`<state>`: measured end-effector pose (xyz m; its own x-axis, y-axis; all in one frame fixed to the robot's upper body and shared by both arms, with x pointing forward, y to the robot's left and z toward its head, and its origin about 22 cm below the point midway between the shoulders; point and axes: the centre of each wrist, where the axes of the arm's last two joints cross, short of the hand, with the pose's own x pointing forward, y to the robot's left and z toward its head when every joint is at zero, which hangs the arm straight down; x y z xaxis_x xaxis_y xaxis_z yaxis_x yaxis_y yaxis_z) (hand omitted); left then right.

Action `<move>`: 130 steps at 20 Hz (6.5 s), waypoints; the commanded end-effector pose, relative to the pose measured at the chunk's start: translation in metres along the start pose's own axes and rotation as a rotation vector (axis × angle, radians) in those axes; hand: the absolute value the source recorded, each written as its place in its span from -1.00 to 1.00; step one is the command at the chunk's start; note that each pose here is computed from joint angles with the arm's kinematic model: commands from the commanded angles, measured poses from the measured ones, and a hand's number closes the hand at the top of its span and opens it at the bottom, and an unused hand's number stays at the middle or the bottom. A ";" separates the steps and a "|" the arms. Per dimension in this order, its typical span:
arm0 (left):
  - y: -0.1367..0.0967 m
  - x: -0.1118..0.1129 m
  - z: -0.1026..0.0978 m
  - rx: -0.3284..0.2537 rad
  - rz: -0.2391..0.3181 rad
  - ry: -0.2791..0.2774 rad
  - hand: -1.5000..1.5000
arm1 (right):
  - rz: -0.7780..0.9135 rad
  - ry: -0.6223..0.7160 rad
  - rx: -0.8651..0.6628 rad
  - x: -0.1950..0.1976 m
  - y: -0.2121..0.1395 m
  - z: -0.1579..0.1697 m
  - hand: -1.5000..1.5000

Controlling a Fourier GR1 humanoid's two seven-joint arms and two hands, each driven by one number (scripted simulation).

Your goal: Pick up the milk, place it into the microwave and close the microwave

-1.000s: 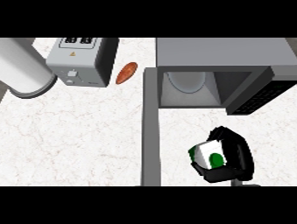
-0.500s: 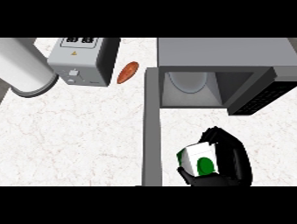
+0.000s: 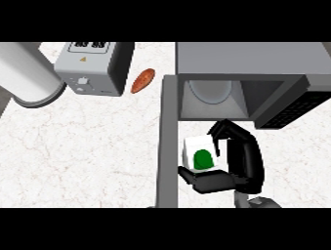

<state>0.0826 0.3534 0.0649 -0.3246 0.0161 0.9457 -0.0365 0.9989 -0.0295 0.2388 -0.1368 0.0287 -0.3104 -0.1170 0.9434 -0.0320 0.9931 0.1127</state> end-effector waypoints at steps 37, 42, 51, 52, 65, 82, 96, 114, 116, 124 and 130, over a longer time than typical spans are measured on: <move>0.033 -0.032 -0.022 -0.039 0.026 0.027 -1.00 | 0.676 -0.134 -0.157 -0.077 -0.038 -0.167 1.00; 0.039 -0.025 -0.027 -0.051 0.012 0.025 -1.00 | 0.831 -0.171 -0.218 -0.063 -0.045 -0.183 1.00; 0.041 -0.030 -0.037 -0.066 0.005 0.020 -1.00 | 0.860 -0.106 -0.359 -0.071 -0.059 -0.174 1.00; 0.040 -0.033 -0.031 -0.079 0.010 0.009 -1.00 | 0.856 -0.090 -0.390 -0.061 -0.066 -0.184 1.00; 0.030 -0.044 -0.050 -0.109 0.031 0.037 -1.00 | 0.957 0.009 -0.469 -0.071 -0.117 -0.163 1.00; 0.028 -0.053 -0.071 -0.118 0.022 0.037 -1.00 | 1.024 -0.073 -0.361 -0.073 -0.088 -0.167 -1.00; 0.027 -0.066 -0.066 -0.104 0.043 0.031 -1.00 | 0.983 -0.050 -0.325 -0.075 -0.074 -0.168 -1.00; 0.025 -0.056 -0.043 -0.093 0.012 0.035 -1.00 | 0.762 -0.038 -0.215 -0.086 -0.102 -0.149 -1.00; 0.006 -0.062 -0.044 -0.092 0.022 0.026 -1.00 | 0.695 -0.027 -0.187 -0.098 -0.097 -0.135 -1.00; 0.001 -0.042 -0.033 -0.141 -0.006 0.060 -1.00 | 0.559 -0.017 -0.167 -0.130 -0.061 -0.094 -1.00; -0.004 -0.067 -0.024 -0.253 0.119 0.072 -1.00 | 0.332 0.010 -0.084 -0.150 -0.056 -0.055 -1.00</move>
<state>0.1272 0.3528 0.0193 -0.2567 0.0778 0.9634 0.1761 0.9838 -0.0325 0.3594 -0.1812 -0.0830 -0.2562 0.3233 0.9110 0.2316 0.9355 -0.2668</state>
